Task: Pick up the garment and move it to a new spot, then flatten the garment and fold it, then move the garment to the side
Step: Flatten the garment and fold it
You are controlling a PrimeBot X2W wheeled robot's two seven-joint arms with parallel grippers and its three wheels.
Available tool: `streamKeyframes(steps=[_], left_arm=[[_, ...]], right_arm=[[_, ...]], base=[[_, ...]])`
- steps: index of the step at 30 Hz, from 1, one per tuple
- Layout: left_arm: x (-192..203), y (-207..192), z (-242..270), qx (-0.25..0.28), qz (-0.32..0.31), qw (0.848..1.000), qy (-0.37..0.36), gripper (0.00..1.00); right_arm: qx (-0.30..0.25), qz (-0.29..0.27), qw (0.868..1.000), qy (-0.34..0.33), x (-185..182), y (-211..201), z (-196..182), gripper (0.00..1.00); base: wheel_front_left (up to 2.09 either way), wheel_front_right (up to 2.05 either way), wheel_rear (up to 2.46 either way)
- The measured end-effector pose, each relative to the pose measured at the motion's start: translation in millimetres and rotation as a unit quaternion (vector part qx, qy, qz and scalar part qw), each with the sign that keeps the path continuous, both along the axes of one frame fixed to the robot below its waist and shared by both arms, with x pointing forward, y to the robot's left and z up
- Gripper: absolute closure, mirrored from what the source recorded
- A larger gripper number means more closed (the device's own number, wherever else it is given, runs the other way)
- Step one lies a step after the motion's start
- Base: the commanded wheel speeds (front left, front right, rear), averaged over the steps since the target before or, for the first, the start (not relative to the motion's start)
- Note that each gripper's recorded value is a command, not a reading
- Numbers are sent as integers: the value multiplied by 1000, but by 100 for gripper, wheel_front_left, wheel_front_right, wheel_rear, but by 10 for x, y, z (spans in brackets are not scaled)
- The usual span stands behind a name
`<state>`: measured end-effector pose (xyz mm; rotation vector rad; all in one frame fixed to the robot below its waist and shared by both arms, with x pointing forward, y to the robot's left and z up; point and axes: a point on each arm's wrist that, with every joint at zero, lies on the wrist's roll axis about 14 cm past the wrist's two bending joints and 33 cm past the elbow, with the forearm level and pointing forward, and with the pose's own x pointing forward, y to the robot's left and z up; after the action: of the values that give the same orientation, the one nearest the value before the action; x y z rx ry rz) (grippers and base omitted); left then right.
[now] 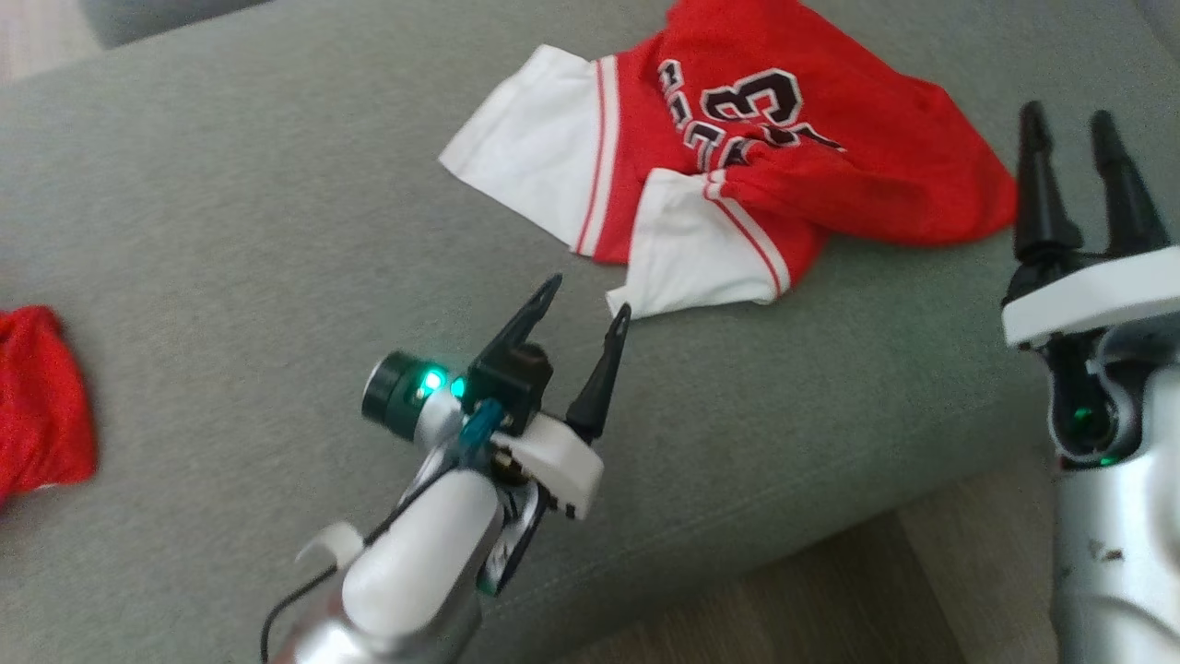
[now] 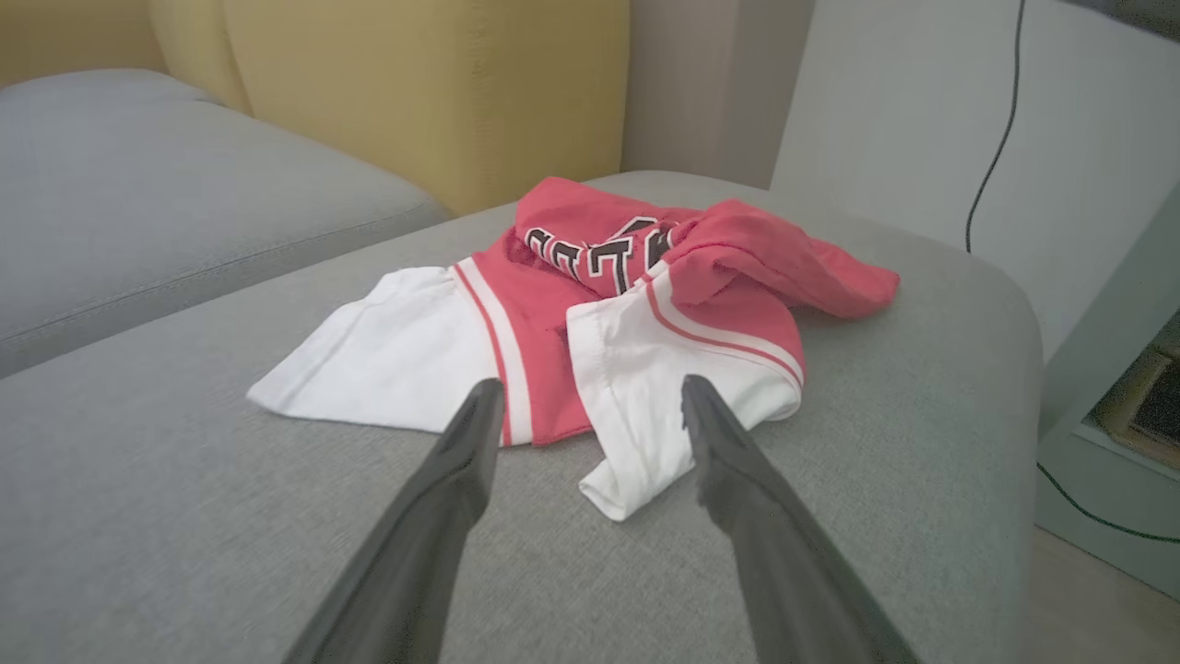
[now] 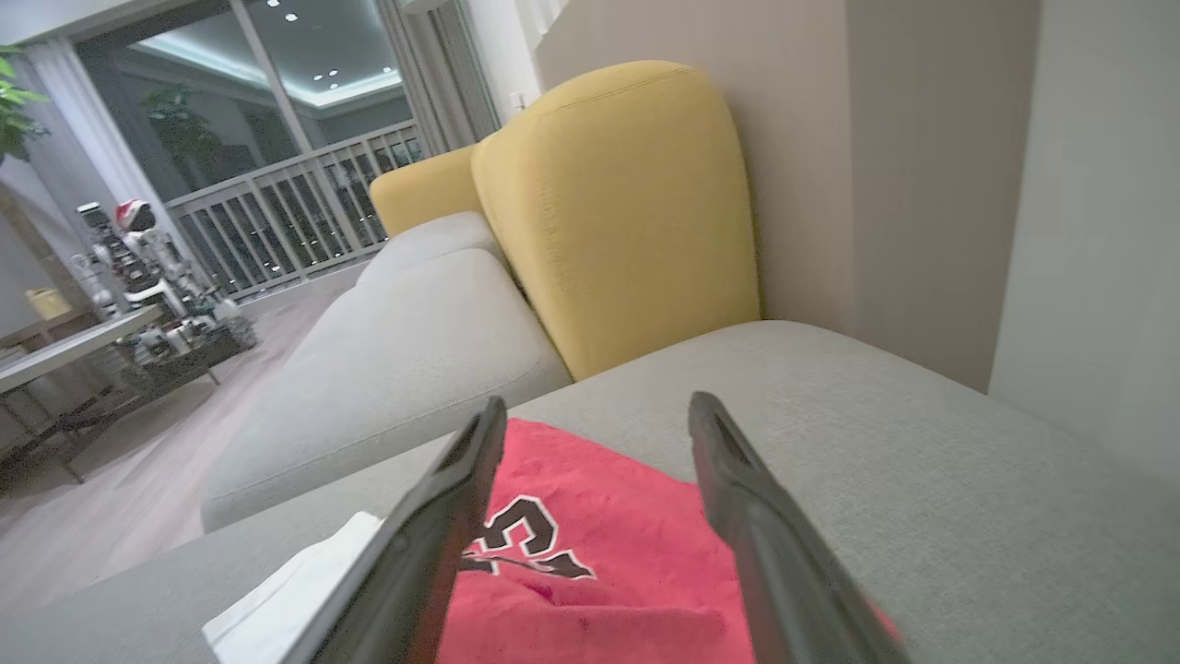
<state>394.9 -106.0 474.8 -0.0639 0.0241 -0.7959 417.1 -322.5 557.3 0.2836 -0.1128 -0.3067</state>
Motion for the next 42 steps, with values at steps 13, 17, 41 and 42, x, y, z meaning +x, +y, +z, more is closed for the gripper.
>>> streamKeyframes(steps=[13, 17, 41, 42], left_arm=[[83, -496, -641, 84, -111, 989, 43, 0], [124, -512, -715, 96, -116, 987, 51, 0], [714, 106, -33, 78, 48, 995, -30, 100], [764, 198, 72, 76, 66, 994, -46, 100]], right_arm=[[3, -13, 999, 34, -294, -70, -199, 0], [6, -13, 999, 36, -289, -70, -222, 0], [7, 26, 999, 35, 8, 194, -260, 0], [9, 30, 999, 37, 20, 217, -268, 0]], base=[[0, 0, 0], [0, 0, 0], [0, 0, 0], [0, 0, 0]])
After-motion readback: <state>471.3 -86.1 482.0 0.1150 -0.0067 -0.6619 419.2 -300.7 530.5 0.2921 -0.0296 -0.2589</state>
